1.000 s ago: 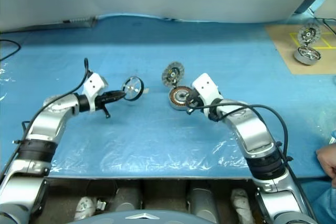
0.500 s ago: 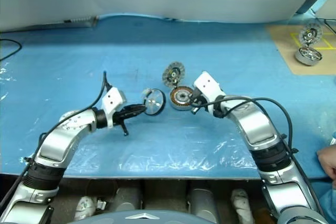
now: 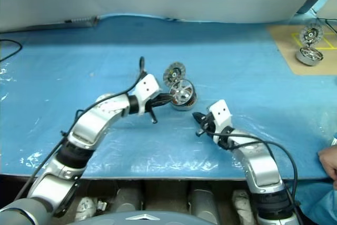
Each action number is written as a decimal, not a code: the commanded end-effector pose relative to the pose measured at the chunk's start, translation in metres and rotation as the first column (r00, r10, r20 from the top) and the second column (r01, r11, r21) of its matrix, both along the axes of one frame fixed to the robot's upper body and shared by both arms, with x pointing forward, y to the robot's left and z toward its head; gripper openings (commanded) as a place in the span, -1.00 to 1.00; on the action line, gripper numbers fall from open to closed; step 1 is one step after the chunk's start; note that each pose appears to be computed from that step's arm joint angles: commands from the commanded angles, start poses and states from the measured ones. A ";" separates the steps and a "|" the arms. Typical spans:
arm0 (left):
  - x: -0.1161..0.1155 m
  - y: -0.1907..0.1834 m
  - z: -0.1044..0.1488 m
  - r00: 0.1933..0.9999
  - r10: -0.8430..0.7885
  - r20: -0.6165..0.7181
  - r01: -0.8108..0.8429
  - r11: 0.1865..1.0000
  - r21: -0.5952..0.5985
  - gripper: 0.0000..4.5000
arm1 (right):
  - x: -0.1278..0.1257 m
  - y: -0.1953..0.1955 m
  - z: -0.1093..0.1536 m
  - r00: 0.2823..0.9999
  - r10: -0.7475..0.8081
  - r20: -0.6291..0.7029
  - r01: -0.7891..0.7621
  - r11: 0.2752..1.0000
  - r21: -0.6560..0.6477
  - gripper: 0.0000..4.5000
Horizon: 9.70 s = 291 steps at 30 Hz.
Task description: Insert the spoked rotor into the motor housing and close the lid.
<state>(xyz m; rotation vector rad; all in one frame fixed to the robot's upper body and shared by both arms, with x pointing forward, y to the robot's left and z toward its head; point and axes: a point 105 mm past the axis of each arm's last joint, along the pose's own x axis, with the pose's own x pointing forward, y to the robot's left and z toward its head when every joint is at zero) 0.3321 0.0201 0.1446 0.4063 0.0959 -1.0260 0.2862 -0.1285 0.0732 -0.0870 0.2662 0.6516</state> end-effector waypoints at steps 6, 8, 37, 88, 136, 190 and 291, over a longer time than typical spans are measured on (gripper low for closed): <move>0.024 -0.019 0.001 0.996 0.074 0.054 -0.078 0.995 0.066 -0.99 | -0.002 0.000 0.011 0.998 -0.023 0.060 0.022 1.000 0.009 -1.00; 0.027 -0.020 0.000 0.994 0.092 0.050 -0.096 0.992 0.077 -0.99 | -0.002 -0.001 0.010 0.998 -0.026 0.059 0.026 1.000 0.005 -1.00; 0.021 -0.011 0.000 0.990 0.134 -0.033 -0.128 0.980 0.149 -0.99 | 0.014 -0.015 0.008 0.971 -0.186 0.149 0.166 0.977 0.134 -1.00; 0.015 -0.013 0.003 0.994 0.076 -0.085 -0.060 0.984 0.170 0.73 | 0.004 0.002 0.000 0.990 -0.028 0.140 0.013 0.994 0.104 -1.00; 0.093 0.098 -0.015 0.846 0.100 -0.524 -0.423 0.723 -0.546 -0.99 | 0.021 0.002 0.003 0.980 -0.094 0.173 0.082 0.994 0.075 -1.00; 0.078 -0.014 0.022 0.868 -0.241 -0.434 0.038 0.904 -0.427 -0.99 | 0.010 0.002 0.000 0.964 -0.197 0.176 0.181 0.978 0.104 -1.00; -0.034 0.073 -0.060 0.970 0.242 0.029 -0.208 0.884 -0.418 -1.00 | 0.044 0.097 0.090 0.944 0.263 0.197 -0.284 0.955 0.082 -0.82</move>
